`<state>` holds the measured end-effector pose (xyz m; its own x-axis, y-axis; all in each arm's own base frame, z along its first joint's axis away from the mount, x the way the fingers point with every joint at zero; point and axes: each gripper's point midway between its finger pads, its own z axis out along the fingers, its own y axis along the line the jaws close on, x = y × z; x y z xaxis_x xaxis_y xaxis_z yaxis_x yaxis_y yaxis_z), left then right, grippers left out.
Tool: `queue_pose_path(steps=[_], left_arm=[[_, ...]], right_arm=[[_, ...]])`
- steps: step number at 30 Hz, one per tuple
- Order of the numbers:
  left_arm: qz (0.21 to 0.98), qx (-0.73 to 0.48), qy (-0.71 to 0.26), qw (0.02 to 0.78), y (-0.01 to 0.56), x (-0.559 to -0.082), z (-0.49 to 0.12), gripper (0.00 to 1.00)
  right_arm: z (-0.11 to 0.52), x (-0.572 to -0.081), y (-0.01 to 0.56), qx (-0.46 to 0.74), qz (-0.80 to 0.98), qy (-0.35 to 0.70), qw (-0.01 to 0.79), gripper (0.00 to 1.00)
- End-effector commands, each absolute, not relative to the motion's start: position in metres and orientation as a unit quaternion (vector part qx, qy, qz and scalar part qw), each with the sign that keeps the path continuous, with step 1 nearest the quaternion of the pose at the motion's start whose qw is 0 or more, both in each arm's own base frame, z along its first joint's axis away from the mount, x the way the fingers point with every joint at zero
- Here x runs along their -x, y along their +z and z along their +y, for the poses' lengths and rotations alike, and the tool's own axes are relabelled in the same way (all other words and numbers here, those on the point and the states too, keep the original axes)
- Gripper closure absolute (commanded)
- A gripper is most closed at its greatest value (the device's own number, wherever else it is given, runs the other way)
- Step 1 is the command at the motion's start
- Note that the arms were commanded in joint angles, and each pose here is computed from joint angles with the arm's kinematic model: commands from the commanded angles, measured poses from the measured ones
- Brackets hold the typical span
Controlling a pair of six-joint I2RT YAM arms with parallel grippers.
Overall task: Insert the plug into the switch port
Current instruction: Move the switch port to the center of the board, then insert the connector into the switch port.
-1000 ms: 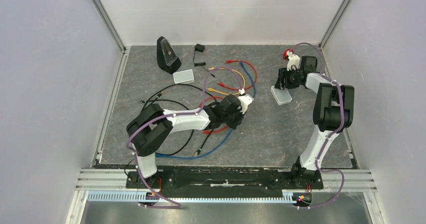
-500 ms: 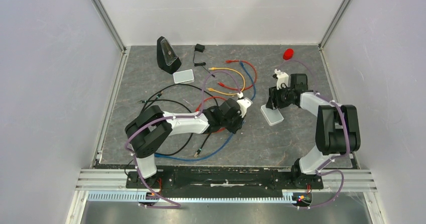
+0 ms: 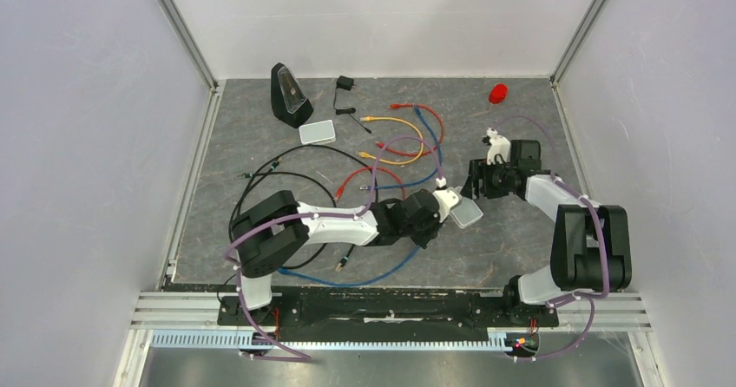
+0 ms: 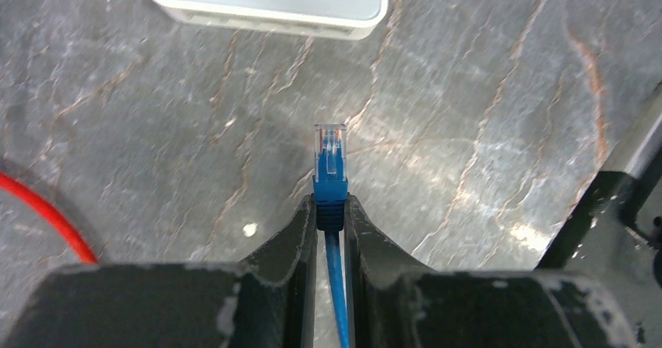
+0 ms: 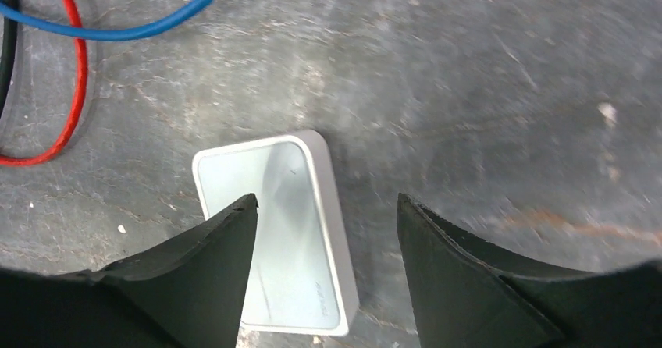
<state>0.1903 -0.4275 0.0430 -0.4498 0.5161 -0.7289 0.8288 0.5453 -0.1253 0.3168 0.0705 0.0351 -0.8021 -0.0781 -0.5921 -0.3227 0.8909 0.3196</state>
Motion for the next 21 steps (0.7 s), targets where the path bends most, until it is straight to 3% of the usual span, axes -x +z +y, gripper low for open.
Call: queue_pose_path(steps=[1, 12, 21], left_arm=[[0.817, -0.392, -0.254, 0.337, 0.054, -0.187, -0.455, 0.98], [0.839, -0.381, -0.213, 0.324, 0.037, -0.197, -0.461, 0.98], [0.852, -0.385, -0.191, 0.301, 0.021, -0.196, -0.457, 0.98]], right_arm=[[0.058, -0.309, 0.042, 0.075, 0.924, 0.211, 0.31, 0.34], [0.074, -0.288, 0.03, 0.069, 0.913, 0.258, 0.308, 0.54], [0.082, -0.282, 0.027, 0.065, 0.904, 0.283, 0.313, 0.6]])
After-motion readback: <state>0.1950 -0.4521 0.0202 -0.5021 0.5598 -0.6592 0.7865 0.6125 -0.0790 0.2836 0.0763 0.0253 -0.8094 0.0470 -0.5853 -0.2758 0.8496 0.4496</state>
